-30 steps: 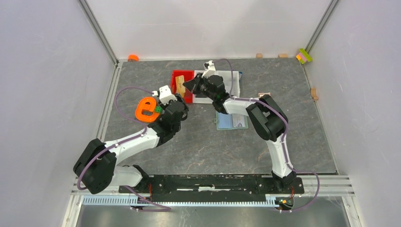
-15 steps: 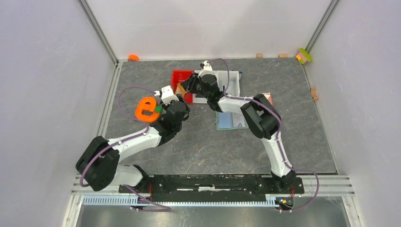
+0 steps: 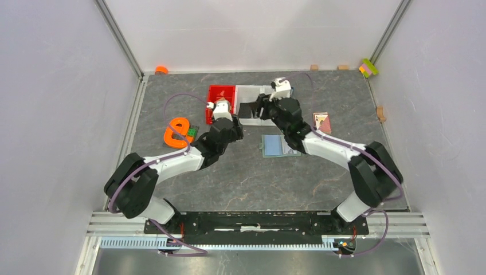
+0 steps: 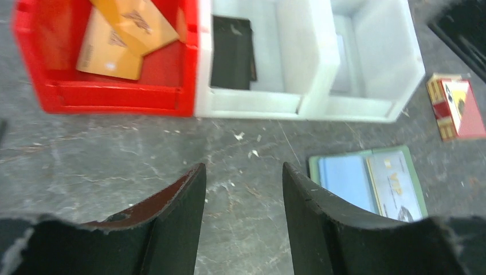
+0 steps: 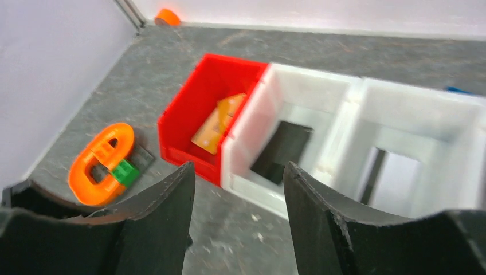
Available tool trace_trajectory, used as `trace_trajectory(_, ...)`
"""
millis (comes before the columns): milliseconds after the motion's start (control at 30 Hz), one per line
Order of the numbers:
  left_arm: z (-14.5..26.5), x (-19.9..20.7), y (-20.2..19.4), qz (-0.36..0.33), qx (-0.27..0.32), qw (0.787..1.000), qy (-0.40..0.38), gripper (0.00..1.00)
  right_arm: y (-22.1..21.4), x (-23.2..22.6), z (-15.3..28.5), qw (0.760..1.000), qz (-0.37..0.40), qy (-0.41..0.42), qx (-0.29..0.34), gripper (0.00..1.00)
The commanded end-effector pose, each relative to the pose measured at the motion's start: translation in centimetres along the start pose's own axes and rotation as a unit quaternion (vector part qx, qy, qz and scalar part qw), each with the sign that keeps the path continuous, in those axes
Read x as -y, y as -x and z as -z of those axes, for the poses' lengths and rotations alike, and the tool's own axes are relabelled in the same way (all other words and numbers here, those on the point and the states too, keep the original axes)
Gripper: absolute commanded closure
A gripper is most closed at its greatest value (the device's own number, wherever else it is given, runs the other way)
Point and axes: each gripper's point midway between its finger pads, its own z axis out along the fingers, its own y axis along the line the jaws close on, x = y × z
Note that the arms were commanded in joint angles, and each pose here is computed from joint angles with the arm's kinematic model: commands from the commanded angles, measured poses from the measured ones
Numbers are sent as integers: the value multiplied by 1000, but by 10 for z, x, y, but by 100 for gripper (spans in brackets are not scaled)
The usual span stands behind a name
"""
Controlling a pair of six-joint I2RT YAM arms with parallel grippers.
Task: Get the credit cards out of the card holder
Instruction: Place the credit card in the storage box, then remove the credit card from the card holder.
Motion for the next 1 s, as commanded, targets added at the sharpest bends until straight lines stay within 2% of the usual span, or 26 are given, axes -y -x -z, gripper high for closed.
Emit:
trace_trajectory(0, -6, 32, -15, -15, -39, 996, -77, 41, -33, 47, 43, 996, 51, -67, -32, 37)
trace_trajectory(233, -20, 63, -60, 3, -123, 983, -135, 40, -60, 109, 103, 987, 53, -149, -32, 22)
trace_trajectory(400, -23, 67, -88, -13, -163, 975, -150, 41, -79, 127, 123, 985, 23, -166, -48, 22)
trace_trajectory(567, -23, 85, -99, -14, -201, 962, -186, 41, -113, 150, 143, 977, 3, -186, -109, 23)
trace_trajectory(700, -23, 88, -103, -17, -219, 957, -190, 41, -131, 161, 155, 975, -36, -169, -138, 25)
trace_trajectory(967, -30, 96, -125, -16, -269, 943, -197, 45, -152, 145, 157, 968, -93, -104, -208, 31)
